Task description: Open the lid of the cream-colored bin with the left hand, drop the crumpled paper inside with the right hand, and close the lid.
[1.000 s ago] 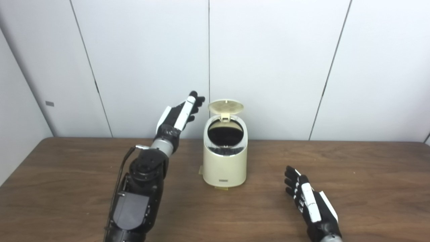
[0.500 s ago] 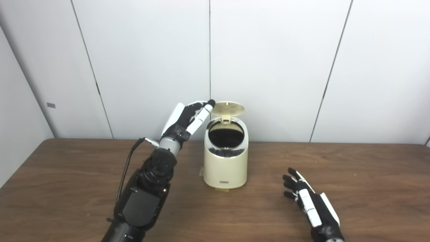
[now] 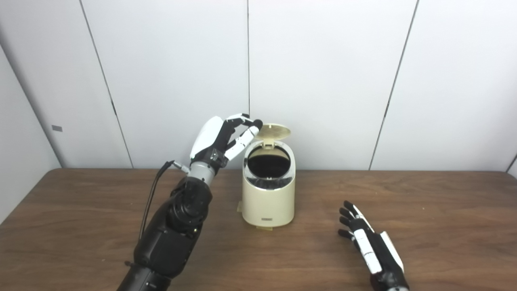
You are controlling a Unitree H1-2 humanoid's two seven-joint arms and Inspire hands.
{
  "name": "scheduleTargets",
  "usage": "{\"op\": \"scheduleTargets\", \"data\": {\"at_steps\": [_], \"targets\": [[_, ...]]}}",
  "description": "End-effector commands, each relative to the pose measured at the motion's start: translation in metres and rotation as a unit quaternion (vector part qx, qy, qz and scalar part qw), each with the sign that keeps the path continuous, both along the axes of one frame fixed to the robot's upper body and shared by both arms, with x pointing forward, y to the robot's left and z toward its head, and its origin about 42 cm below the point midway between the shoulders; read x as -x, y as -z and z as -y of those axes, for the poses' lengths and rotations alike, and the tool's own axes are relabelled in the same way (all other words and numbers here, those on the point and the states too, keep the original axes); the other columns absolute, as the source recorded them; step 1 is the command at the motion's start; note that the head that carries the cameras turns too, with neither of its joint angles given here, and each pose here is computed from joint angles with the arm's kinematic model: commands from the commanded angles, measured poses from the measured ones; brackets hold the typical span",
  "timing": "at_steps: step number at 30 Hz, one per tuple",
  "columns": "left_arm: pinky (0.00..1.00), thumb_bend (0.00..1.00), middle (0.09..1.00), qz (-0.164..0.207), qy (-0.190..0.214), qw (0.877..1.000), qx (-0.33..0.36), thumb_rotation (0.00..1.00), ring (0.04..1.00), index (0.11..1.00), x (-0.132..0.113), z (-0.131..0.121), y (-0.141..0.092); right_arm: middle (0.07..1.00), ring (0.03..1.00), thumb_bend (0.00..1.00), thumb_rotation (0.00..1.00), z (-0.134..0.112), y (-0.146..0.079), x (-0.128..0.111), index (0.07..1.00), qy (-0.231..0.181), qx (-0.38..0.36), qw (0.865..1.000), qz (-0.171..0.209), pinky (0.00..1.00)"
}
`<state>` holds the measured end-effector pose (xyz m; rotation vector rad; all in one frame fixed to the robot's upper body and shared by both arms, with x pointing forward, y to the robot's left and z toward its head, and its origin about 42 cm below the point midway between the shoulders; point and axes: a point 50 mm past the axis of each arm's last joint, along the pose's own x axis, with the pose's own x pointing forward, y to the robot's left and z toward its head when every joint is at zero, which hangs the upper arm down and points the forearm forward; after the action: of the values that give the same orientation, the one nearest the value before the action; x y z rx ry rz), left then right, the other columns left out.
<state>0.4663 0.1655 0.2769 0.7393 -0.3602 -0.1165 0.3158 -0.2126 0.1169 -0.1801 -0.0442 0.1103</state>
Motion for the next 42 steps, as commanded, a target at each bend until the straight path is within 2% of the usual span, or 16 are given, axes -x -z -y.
{"op": "scheduleTargets", "data": {"at_steps": [1,8,11,16,23,29,36,42], "targets": [[0.81,0.57,0.883,0.071,0.014,0.997,-0.009,1.0,0.9,0.686,-0.001,0.003,-0.034,0.928,0.907,0.53,1.0,-0.003,0.004,-0.004,0.961,-0.007,0.007,1.0,-0.019,0.81],[0.78,0.62,0.878,0.096,0.024,0.993,-0.056,1.0,0.891,0.684,0.004,0.003,-0.032,0.916,0.872,0.52,1.0,-0.002,0.0,-0.003,0.959,0.001,-0.011,1.0,-0.022,0.73],[0.77,0.58,0.894,0.102,0.03,0.99,-0.088,1.0,0.898,0.692,0.007,0.003,-0.029,0.912,0.89,0.52,1.0,0.0,-0.006,-0.004,0.957,0.005,-0.021,1.0,-0.02,0.73],[0.78,0.55,0.875,0.11,0.04,0.983,-0.14,1.0,0.903,0.697,0.012,0.005,-0.025,0.921,0.922,0.51,1.0,0.004,-0.014,-0.003,0.967,0.014,-0.013,1.0,-0.021,0.8],[0.78,0.57,0.879,0.091,0.048,0.973,-0.207,1.0,0.897,0.687,0.018,0.002,-0.014,0.923,0.925,0.5,1.0,0.003,-0.018,0.0,0.966,0.011,-0.018,1.0,-0.017,0.78],[0.82,0.55,0.867,0.085,0.045,0.961,-0.259,1.0,0.9,0.68,0.022,0.001,-0.006,0.913,0.906,0.52,1.0,0.004,-0.023,0.002,0.965,0.012,0.0,1.0,-0.01,0.78],[0.83,0.55,0.858,0.08,0.051,0.954,-0.285,1.0,0.898,0.689,0.026,0.0,0.003,0.911,0.913,0.53,1.0,0.004,-0.031,0.006,0.96,0.014,-0.027,0.999,-0.022,0.79],[0.81,0.6,0.864,0.077,0.062,0.951,-0.295,1.0,0.902,0.704,0.033,0.002,0.014,0.906,0.903,0.54,1.0,0.004,-0.042,0.009,0.958,0.014,-0.011,1.0,-0.015,0.77]]}}
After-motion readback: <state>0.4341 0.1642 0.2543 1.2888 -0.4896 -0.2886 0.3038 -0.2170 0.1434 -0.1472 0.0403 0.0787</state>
